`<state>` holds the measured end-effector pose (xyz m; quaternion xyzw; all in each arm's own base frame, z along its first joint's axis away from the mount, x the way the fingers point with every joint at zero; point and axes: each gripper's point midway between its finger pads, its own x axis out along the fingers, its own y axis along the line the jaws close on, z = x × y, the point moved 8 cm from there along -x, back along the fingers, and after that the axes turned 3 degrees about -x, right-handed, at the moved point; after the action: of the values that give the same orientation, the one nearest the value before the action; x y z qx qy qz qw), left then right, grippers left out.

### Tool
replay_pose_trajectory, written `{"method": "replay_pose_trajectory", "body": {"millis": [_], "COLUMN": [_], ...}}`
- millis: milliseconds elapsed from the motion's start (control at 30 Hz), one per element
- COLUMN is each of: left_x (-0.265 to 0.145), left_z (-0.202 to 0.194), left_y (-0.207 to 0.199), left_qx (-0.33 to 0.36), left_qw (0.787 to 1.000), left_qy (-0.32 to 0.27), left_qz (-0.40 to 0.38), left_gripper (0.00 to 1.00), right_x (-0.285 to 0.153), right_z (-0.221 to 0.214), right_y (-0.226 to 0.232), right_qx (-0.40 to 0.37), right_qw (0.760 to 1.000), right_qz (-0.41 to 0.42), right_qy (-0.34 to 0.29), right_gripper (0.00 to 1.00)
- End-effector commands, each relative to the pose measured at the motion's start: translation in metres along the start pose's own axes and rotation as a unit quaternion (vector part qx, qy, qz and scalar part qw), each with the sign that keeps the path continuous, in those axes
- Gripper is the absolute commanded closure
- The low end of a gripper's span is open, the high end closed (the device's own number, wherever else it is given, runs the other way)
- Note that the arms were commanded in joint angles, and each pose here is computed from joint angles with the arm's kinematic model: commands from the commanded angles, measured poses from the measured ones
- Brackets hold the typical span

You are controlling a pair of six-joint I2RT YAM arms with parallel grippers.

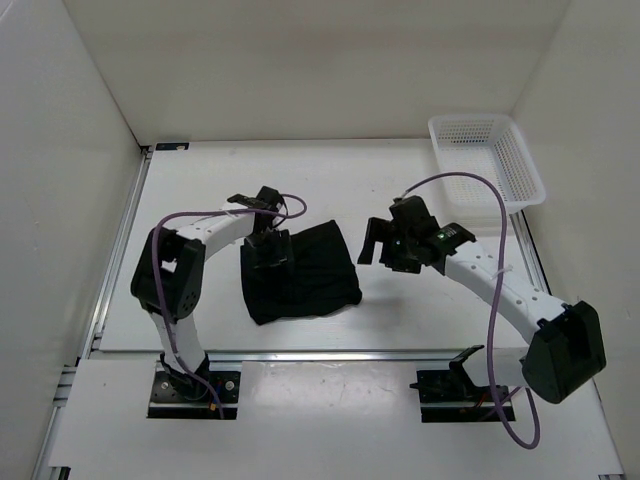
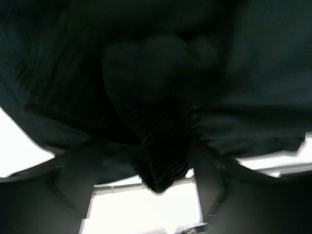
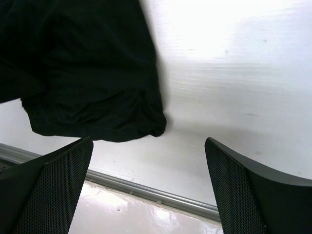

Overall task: Fold and stack the shorts
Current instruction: Fold the shorts

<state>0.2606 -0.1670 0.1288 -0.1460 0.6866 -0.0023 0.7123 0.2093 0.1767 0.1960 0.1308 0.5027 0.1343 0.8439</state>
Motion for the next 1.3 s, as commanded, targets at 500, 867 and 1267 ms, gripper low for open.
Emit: {"method": "replay_pose_trajectory", "body": {"millis": [500, 867, 1267], "left_x": [-0.107, -0.062, -0.169], "left_z": [0.007, 0.008, 0.029], "left_y": [0.000, 0.094, 0.106], "left_qx": [0.002, -0.088, -0.188], "left_qw": [0.993, 0.988, 0.955], "left_qy": [-0.114, -0.099, -0.224], "left_qz": [-0.005, 0.085, 0.059], "left_gripper": [0.90, 0.90, 0.01], "right_x": [-0.024, -0.024, -0.044], "right_z": [-0.011, -0.022, -0.018], "right_y": [-0.032, -0.038, -0.043], "right_qx": [0.018, 0.009, 0.010], "right_qw": [0.999, 0.999, 0.999], "right_qz": [-0.033, -0.036, -0.031], "right_qy": [-0.016, -0.001, -0.031], "right_gripper": [0.00, 0.00, 0.00]}}
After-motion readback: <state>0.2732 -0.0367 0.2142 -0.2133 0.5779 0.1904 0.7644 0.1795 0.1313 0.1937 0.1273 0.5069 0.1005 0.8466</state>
